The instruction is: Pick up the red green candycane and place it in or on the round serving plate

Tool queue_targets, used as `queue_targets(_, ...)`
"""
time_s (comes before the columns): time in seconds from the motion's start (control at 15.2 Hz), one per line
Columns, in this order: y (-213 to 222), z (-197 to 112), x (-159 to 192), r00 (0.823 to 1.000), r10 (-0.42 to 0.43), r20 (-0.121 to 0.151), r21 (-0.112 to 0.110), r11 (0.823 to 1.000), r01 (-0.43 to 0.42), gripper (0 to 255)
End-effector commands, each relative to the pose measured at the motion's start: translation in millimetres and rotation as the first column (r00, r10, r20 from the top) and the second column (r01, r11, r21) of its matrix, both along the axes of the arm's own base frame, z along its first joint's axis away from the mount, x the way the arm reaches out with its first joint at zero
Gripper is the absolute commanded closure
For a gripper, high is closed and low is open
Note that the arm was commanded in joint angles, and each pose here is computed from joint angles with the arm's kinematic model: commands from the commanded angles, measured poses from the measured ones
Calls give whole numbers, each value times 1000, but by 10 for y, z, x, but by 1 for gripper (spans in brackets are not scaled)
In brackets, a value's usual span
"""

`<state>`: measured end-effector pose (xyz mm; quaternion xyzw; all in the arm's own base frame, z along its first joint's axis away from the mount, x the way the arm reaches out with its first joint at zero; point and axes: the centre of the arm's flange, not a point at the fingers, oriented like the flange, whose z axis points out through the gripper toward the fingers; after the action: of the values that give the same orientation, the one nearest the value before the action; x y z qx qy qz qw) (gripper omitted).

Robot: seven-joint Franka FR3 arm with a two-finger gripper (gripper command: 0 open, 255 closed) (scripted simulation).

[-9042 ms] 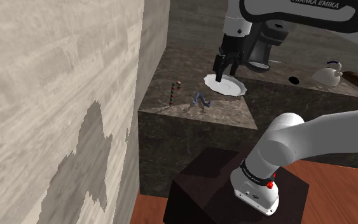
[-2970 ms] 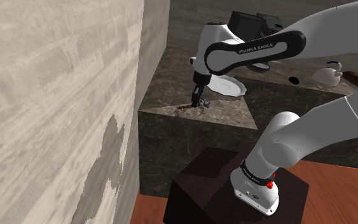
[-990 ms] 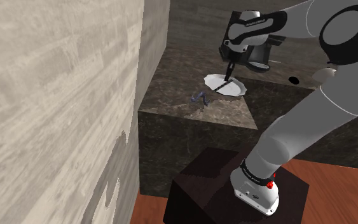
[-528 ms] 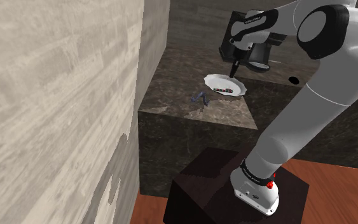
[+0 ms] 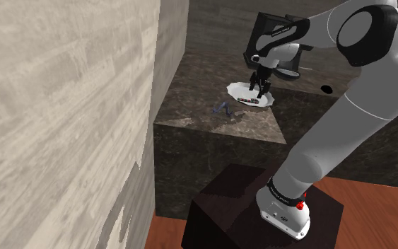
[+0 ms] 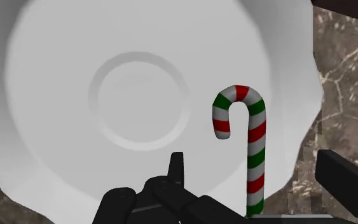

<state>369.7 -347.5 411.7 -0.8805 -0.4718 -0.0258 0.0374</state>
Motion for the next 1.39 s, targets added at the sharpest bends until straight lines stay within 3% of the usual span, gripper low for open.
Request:
queue_targets(0.0, 15, -102, 6, 1000, 17, 2, 2, 1000, -17, 0)
queue_targets(0.26, 33, -290, 8, 1000, 17, 2, 2, 1000, -17, 0)
queue_targets(0.73, 33, -290, 9, 1000, 17, 2, 2, 1000, -17, 0)
queue_targets(0.79, 33, -290, 9, 1000, 17, 2, 2, 1000, -17, 255)
queue_targets(1.32, 32, -290, 9, 1000, 17, 2, 2, 1000, -17, 255)
